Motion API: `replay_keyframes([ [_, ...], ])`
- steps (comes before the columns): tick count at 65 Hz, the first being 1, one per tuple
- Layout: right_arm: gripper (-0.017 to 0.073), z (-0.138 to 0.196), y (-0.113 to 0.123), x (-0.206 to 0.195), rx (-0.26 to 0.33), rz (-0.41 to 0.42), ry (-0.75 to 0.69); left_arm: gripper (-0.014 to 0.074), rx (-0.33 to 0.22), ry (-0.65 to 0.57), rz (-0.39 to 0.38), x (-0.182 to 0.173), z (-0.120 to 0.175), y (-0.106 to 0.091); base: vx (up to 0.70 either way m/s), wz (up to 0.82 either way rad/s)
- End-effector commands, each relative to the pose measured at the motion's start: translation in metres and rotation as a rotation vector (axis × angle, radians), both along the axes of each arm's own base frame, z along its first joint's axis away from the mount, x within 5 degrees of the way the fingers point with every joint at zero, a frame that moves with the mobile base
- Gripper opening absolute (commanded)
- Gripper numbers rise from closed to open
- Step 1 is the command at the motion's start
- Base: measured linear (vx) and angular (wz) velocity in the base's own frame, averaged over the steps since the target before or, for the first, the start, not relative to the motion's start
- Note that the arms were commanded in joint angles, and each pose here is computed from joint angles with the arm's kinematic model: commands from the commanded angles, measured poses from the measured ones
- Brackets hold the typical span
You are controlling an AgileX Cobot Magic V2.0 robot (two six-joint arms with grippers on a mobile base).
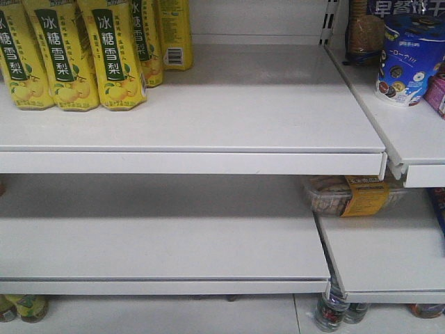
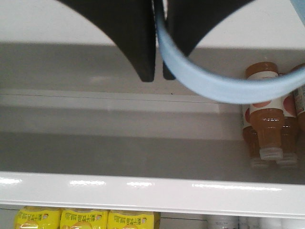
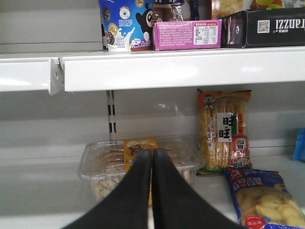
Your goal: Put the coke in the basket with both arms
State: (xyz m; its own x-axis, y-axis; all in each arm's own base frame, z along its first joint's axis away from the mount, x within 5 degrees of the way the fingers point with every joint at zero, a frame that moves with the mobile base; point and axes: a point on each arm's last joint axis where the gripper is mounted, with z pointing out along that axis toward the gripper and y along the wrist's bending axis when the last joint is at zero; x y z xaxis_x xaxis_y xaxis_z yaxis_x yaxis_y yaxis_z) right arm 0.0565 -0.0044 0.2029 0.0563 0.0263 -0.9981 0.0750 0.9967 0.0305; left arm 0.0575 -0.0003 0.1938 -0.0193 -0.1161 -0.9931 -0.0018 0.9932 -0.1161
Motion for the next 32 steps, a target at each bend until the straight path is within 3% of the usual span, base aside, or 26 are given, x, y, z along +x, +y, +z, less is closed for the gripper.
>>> replay_keyframes([
  [1,-0.0006,0.0056,0.001,-0.0014,-0.019,0.007,-0.085,-0.0006,0.088,-0.197,0.015,-0.0042,0.0244,0.0008,0.0,0.0],
  [32,-0.0006,0.0056,0.001,-0.0014,-0.019,0.007,-0.085,-0.0006,0.088,-0.197,0.015,-0.0042,0.0244,0.0008,0.0,0.0],
])
